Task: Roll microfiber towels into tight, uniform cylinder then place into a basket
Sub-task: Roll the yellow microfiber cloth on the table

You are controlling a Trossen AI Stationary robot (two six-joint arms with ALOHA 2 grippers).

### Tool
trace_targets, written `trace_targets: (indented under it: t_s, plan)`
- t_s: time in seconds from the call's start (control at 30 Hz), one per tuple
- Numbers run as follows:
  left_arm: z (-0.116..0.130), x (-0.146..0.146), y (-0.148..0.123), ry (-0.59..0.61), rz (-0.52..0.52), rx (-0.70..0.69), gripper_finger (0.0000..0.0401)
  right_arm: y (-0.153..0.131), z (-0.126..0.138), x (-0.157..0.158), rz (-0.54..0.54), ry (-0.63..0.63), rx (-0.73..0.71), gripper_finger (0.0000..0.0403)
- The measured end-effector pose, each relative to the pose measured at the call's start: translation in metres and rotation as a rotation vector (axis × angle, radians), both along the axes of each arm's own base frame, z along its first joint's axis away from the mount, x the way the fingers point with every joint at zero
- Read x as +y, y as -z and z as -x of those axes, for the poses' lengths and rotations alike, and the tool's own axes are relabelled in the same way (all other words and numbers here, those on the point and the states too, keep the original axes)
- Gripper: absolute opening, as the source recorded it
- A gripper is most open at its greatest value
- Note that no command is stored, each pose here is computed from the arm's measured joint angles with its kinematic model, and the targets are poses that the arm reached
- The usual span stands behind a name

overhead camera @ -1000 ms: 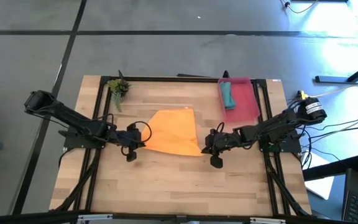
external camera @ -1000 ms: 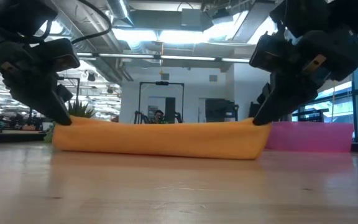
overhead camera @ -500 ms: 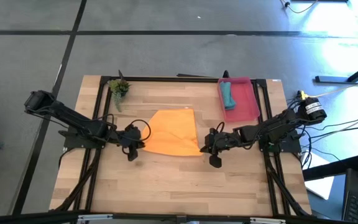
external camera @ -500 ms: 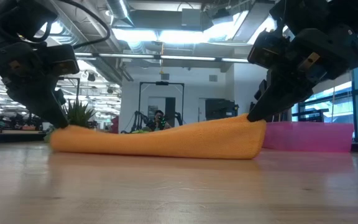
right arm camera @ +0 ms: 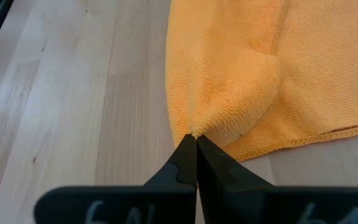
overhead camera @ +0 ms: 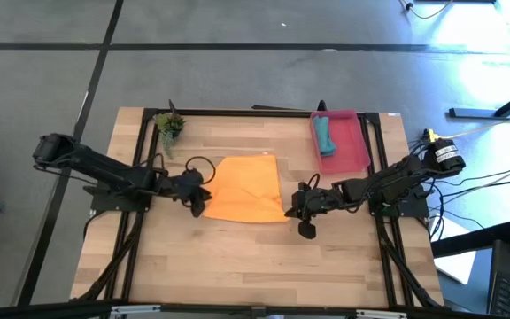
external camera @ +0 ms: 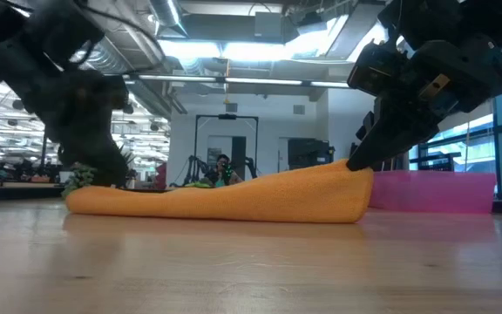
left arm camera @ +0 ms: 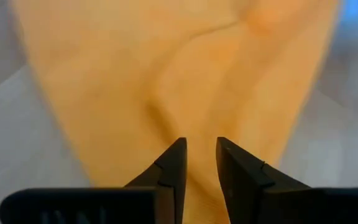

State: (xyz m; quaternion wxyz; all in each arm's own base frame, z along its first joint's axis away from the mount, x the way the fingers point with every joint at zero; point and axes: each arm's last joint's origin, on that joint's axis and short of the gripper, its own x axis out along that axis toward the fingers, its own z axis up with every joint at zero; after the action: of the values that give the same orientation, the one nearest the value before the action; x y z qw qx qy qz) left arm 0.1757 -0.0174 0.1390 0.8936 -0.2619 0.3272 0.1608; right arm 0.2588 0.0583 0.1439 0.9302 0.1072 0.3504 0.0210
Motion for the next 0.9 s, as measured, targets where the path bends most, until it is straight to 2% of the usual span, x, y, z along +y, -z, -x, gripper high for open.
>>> trace_targets:
  t_s: [0.13, 0.23, 0.47, 0.57, 0.9]
  plan:
    - [-0.004, 0.009, 0.009, -0.060, 0.023, 0.048, 0.0076, 0.000, 0.000, 0.000, 0.000, 0.000, 0.000, 0.0000]
    - [-0.010, 0.015, 0.012, -0.092, 0.064, 0.018, 0.0076, 0.000, 0.000, 0.000, 0.000, 0.000, 0.000, 0.0000]
    - [-0.018, 0.024, 0.025, -0.093, 0.125, 0.048, 0.0076, 0.000, 0.000, 0.000, 0.003, -0.001, -0.001, 0.0000]
    - [-0.023, 0.027, 0.028, -0.078, 0.149, 0.020, 0.0076, 0.000, 0.000, 0.000, 0.006, -0.004, -0.001, 0.0000]
    - [-0.027, 0.031, 0.029, -0.025, 0.118, -0.004, 0.0076, 0.000, 0.000, -0.001, 0.021, -0.013, -0.004, 0.0000]
